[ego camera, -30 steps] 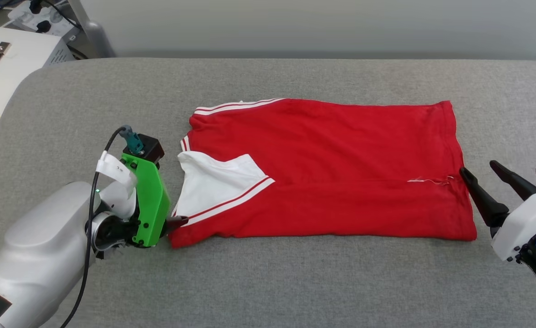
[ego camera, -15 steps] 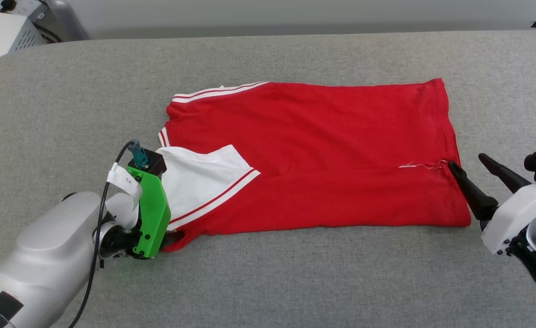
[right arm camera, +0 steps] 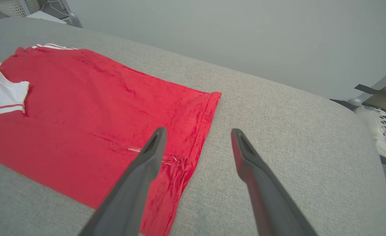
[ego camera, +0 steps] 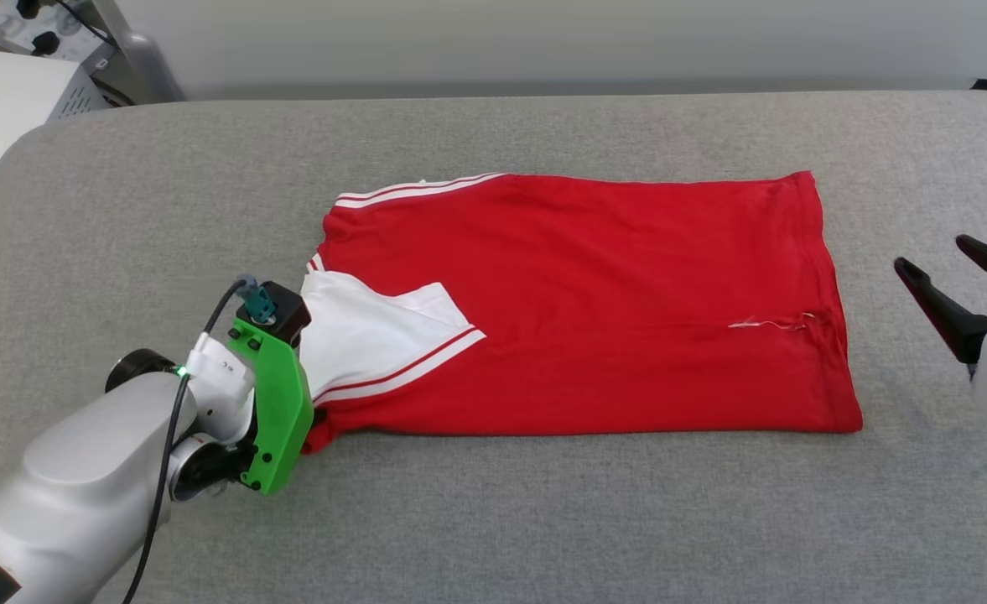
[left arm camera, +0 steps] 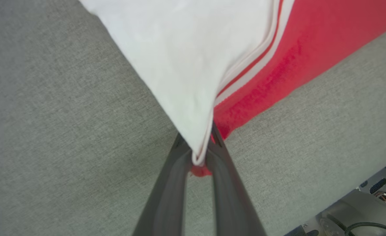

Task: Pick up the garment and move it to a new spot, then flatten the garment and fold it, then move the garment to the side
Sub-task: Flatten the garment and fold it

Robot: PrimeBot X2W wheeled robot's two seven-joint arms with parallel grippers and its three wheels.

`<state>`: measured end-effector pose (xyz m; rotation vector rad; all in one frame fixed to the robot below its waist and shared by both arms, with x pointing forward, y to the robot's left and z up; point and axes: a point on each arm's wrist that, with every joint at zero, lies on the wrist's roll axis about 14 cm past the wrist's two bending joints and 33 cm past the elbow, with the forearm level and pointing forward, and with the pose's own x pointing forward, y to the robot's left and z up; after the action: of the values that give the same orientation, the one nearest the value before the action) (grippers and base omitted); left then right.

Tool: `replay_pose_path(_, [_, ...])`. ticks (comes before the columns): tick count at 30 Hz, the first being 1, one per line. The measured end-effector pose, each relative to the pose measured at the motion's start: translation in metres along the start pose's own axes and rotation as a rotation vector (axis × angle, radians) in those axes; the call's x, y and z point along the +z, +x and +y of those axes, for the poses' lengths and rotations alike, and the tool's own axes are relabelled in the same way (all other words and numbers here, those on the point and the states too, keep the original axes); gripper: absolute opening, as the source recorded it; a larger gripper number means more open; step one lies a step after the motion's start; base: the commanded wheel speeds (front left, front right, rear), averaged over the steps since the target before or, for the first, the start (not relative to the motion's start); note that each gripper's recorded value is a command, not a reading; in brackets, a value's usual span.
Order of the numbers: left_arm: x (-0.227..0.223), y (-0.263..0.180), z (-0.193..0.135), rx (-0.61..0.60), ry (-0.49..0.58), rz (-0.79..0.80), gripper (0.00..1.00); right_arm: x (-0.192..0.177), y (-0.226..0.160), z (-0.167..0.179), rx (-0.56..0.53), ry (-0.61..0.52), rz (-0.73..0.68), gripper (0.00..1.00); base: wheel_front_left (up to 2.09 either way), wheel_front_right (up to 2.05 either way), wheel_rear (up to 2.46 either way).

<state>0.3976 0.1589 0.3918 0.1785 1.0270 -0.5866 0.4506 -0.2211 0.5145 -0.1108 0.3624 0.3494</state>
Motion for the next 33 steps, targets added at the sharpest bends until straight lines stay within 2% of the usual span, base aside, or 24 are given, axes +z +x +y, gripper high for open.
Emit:
replay_pose_path(7, [0.014,-0.016,0.003,0.015,0.042,-0.081,0.00,-0.016,-0.002,0.002,0.042,-0.063,0.263,1.00,0.00,0.00,0.00])
replay_pose_path(13, [0.024,-0.015,-0.002,-0.002,0.063,-0.103,0.00,-0.058,0.003,0.008,0.069,-0.051,0.480,1.00,0.00,0.00,0.00])
replay_pose_path(24, [0.021,-0.002,-0.001,-0.017,0.058,-0.086,0.00,-0.139,0.019,0.033,0.106,0.048,0.679,1.00,0.00,0.00,0.00])
replay_pose_path(30, [0.017,0.003,0.001,-0.018,0.048,-0.079,0.00,-0.160,0.021,0.039,0.111,0.083,0.694,1.00,0.00,0.00,0.00])
replay_pose_path(31, [0.017,0.003,0.002,-0.017,0.047,-0.080,0.00,-0.160,0.020,0.039,0.110,0.086,0.688,0.78,0.00,0.00,0.00])
replay_pose_path(32, [0.017,0.003,0.002,-0.016,0.047,-0.083,0.00,-0.160,0.021,0.040,0.110,0.088,0.675,0.23,0.00,0.00,0.00])
replay_pose_path(33, [0.016,0.003,0.002,-0.014,0.046,-0.084,0.00,-0.158,0.021,0.040,0.109,0.084,0.659,0.00,0.00,0.00,0.00])
